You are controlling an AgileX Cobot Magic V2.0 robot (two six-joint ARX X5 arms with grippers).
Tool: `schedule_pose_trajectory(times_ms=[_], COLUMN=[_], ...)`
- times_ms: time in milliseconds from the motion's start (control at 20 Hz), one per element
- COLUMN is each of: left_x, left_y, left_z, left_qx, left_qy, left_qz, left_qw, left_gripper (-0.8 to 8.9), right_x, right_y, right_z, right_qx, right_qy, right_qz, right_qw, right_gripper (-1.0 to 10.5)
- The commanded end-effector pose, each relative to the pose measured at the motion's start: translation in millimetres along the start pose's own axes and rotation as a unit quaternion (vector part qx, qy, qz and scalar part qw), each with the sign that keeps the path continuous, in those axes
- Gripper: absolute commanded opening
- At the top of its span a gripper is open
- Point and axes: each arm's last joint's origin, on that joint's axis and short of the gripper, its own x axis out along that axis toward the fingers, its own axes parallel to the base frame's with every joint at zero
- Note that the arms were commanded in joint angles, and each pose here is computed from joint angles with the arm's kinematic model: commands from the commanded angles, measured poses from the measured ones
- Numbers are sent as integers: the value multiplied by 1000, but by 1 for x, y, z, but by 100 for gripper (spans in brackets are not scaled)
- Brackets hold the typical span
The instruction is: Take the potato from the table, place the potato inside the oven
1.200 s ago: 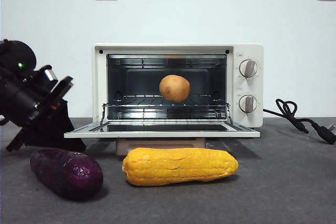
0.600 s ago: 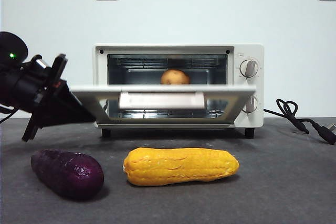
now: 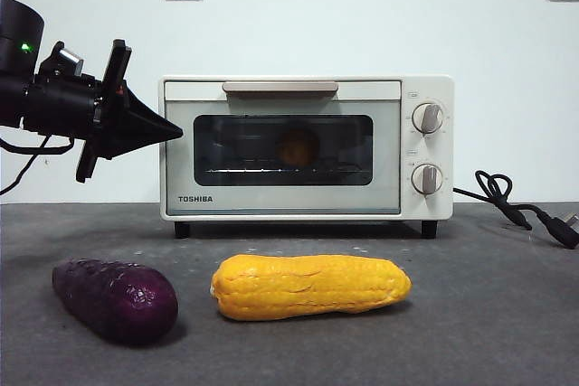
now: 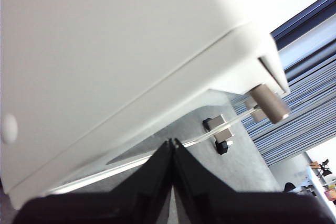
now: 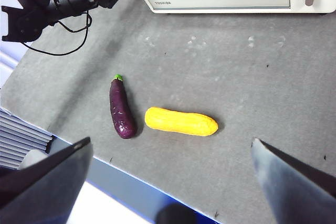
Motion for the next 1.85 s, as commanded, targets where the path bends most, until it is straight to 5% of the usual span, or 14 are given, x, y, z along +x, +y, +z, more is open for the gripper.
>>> schedule_pose_trajectory(times_ms=[50, 450, 700, 950, 1200, 1300, 1400, 1850], left_x=[0, -25, -75, -128, -162, -171, -176, -177], left_y=[-4, -97, -172, -220, -243, -249, -251, -251], left_z=[0, 21, 7, -30, -58, -63, -67, -68], left_qx=[-14, 65, 153, 217, 239, 244, 245, 243], left_qy=[16, 20, 16, 37, 50, 47, 49, 55], left_qz=[-26, -69, 33, 175, 226, 231, 227, 228], left_qw=[999, 995, 988, 960, 943, 941, 941, 941], left_gripper=[-8, -7, -7, -7, -7, -7, -8, -5], right_x=[0, 2, 10, 20, 22, 22, 22, 22], right_y=[0, 0, -1, -2, -1, -1, -1, -1], right_z=[0, 0, 3, 9, 15, 15, 15, 15], right_qx=[1, -36, -69, -84, -93, -93, -93, -95], right_qy=[0, 4, 20, 22, 1, 1, 2, 2], right_qz=[0, -1, -6, -6, -1, -1, -1, -1], right_qw=[1000, 999, 997, 996, 996, 996, 996, 996], right_gripper=[502, 501, 501, 501, 493, 321, -26, 1])
